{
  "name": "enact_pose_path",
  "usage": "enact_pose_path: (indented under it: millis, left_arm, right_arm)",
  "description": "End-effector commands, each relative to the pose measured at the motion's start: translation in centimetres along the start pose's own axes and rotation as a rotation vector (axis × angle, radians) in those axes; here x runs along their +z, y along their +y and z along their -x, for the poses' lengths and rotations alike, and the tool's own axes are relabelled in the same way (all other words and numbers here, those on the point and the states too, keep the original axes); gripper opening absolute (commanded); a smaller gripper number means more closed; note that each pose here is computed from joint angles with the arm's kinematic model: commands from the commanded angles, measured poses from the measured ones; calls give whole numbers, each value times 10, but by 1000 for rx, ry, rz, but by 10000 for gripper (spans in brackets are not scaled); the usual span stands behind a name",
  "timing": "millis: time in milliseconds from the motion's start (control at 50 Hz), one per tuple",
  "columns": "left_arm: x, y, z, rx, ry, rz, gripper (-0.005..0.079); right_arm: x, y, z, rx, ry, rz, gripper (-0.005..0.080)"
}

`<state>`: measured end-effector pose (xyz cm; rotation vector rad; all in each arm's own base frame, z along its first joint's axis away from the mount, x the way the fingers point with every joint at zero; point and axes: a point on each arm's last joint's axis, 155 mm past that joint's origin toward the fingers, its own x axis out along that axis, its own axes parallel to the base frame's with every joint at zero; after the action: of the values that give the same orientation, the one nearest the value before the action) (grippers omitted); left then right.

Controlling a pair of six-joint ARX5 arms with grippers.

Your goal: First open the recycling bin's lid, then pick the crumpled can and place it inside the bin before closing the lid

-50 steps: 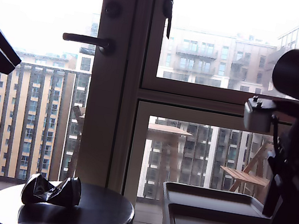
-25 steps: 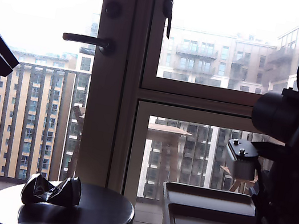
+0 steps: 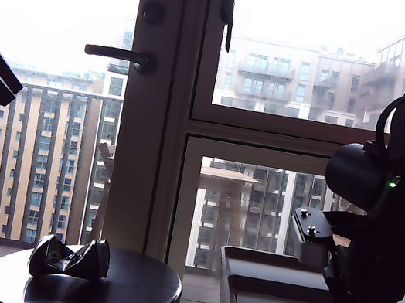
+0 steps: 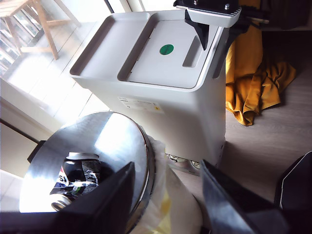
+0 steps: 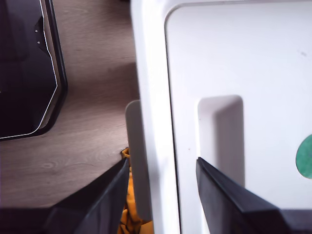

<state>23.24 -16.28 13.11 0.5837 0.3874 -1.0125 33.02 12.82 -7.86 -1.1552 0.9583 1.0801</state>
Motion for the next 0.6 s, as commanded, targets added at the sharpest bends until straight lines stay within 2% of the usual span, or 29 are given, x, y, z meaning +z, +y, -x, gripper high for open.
enact_pose_path:
  millis: [0, 180, 280, 320, 420, 580]
  left_arm:
    - [-1, -2, -1, -8, 0, 5, 377]
    - [-1, -2, -1, -8, 0, 5, 377]
    - [-1, -2, -1, -8, 0, 5, 377]
    - [-1, -2, -1, -8, 0, 5, 377]
    - [-1, -2, -1, -8, 0, 5, 377]
    - [-1, -2, -1, -8, 0, 5, 377]
  right_arm:
    - [-2, 8, -10, 31, 11, 10, 380]
    - [-2, 8, -13, 30, 10, 34, 288]
    - [-1, 5, -12, 22, 8, 32, 165]
    - [-1, 4, -12, 24, 9, 32, 92]
    - [2, 0, -10, 23, 7, 34, -9]
    - [4, -7, -5, 17, 31, 43, -13]
